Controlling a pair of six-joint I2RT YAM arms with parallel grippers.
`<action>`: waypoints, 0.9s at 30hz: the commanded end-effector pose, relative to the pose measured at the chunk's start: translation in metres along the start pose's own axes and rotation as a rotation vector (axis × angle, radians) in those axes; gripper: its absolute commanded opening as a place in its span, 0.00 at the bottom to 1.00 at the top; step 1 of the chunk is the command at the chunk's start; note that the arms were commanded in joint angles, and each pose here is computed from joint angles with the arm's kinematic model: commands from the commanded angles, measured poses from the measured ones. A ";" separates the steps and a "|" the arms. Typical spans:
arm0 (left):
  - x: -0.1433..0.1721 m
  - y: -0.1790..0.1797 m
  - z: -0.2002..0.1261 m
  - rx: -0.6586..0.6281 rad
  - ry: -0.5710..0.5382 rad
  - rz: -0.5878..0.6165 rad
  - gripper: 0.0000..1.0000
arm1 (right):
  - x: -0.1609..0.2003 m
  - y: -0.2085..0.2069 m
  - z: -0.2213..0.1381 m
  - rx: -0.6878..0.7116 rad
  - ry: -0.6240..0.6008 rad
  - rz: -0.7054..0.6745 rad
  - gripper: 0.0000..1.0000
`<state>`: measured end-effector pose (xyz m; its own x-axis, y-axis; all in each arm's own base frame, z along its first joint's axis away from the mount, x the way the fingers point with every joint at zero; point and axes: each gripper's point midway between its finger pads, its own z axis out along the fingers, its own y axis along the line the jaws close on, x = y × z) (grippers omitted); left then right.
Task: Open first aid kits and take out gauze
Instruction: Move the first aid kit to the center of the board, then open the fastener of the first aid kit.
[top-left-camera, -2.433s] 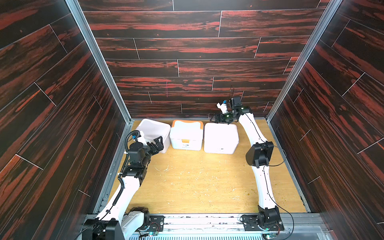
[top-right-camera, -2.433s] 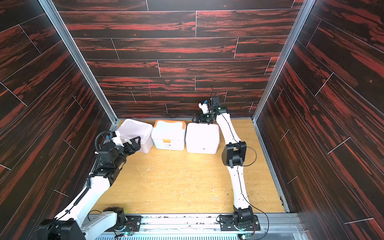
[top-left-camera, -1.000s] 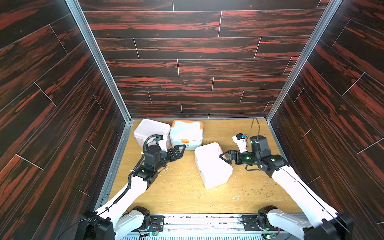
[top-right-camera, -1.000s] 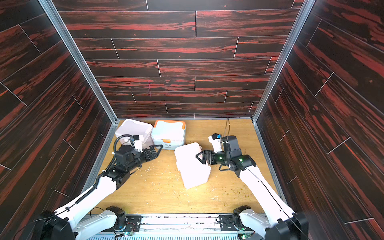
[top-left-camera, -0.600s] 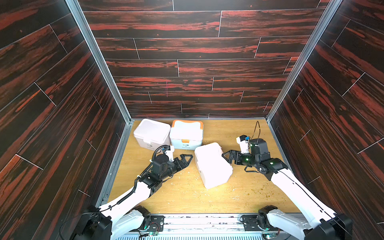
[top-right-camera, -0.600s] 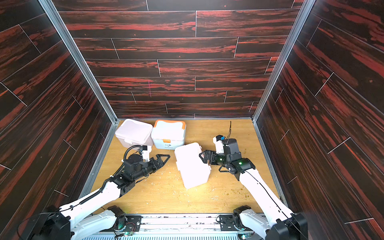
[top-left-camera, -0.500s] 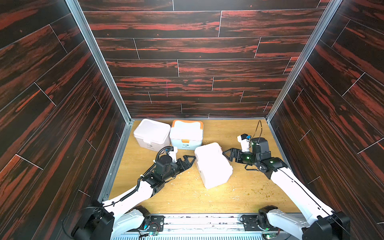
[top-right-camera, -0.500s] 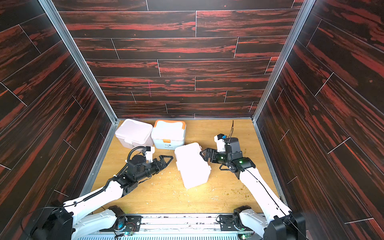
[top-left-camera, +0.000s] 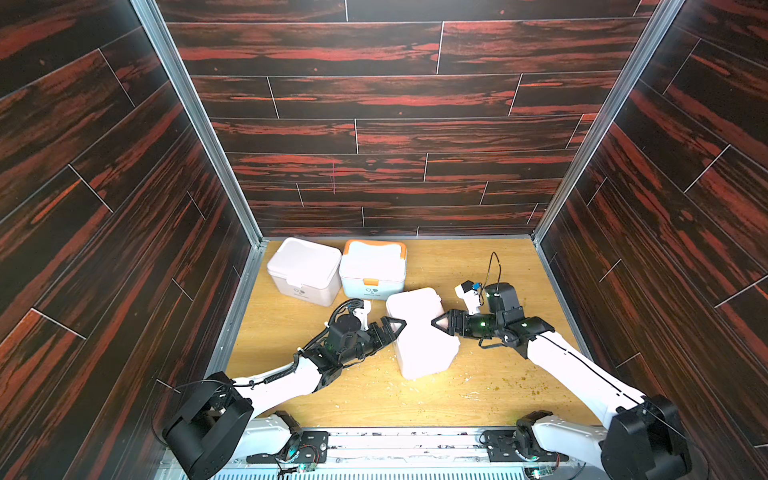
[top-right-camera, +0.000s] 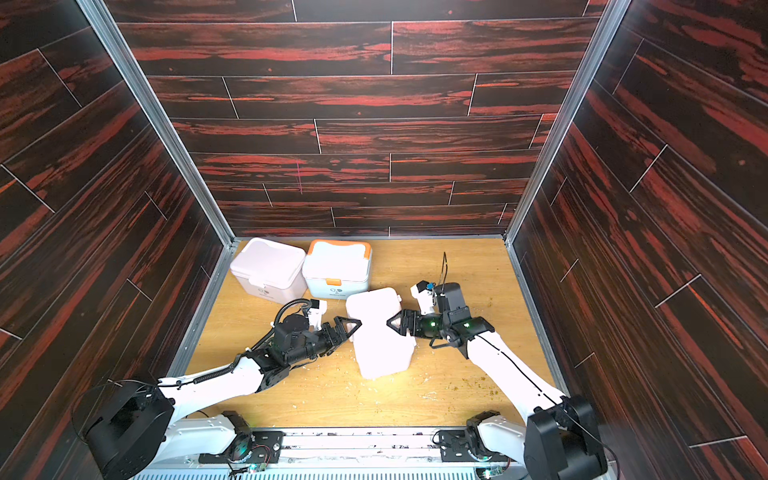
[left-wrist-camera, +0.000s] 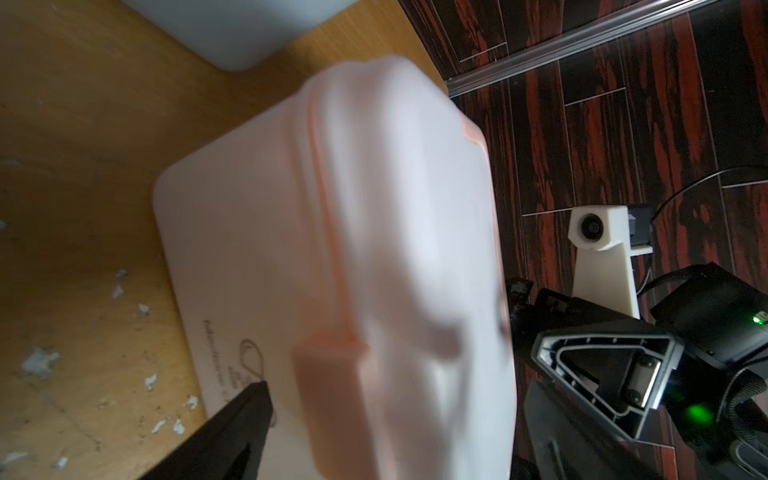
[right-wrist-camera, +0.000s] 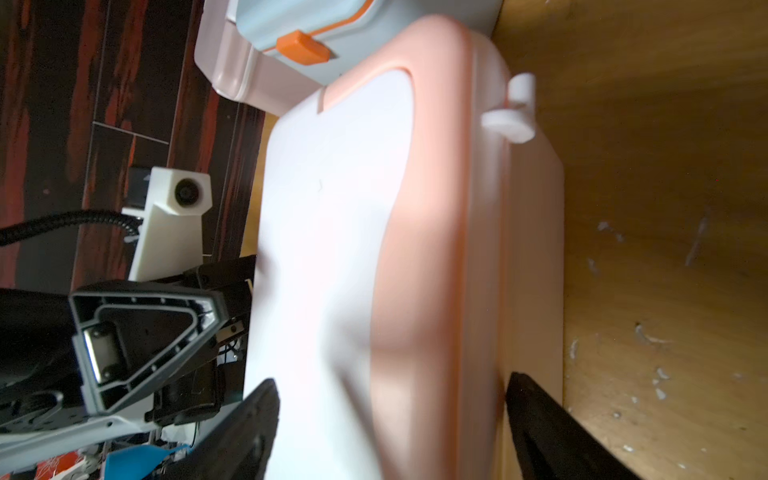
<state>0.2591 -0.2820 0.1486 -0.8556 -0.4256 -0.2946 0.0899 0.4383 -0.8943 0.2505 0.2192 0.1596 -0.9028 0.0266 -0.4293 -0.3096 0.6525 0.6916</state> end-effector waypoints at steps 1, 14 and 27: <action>0.011 -0.015 -0.001 0.057 0.017 0.002 1.00 | 0.018 0.017 -0.005 -0.059 0.034 0.009 0.86; 0.052 -0.015 -0.011 0.036 0.041 0.027 1.00 | 0.041 -0.022 -0.044 0.258 -0.069 0.029 0.99; 0.027 -0.014 -0.059 0.047 -0.092 0.108 1.00 | -0.007 0.016 -0.071 0.322 -0.219 -0.146 0.95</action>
<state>0.2010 -0.2588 0.1709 -0.7977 -0.4438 -0.4083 0.1935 0.4530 -0.8703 0.2270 0.1704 0.2083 -0.7838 0.1078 -0.6116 -0.2494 0.8473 0.4689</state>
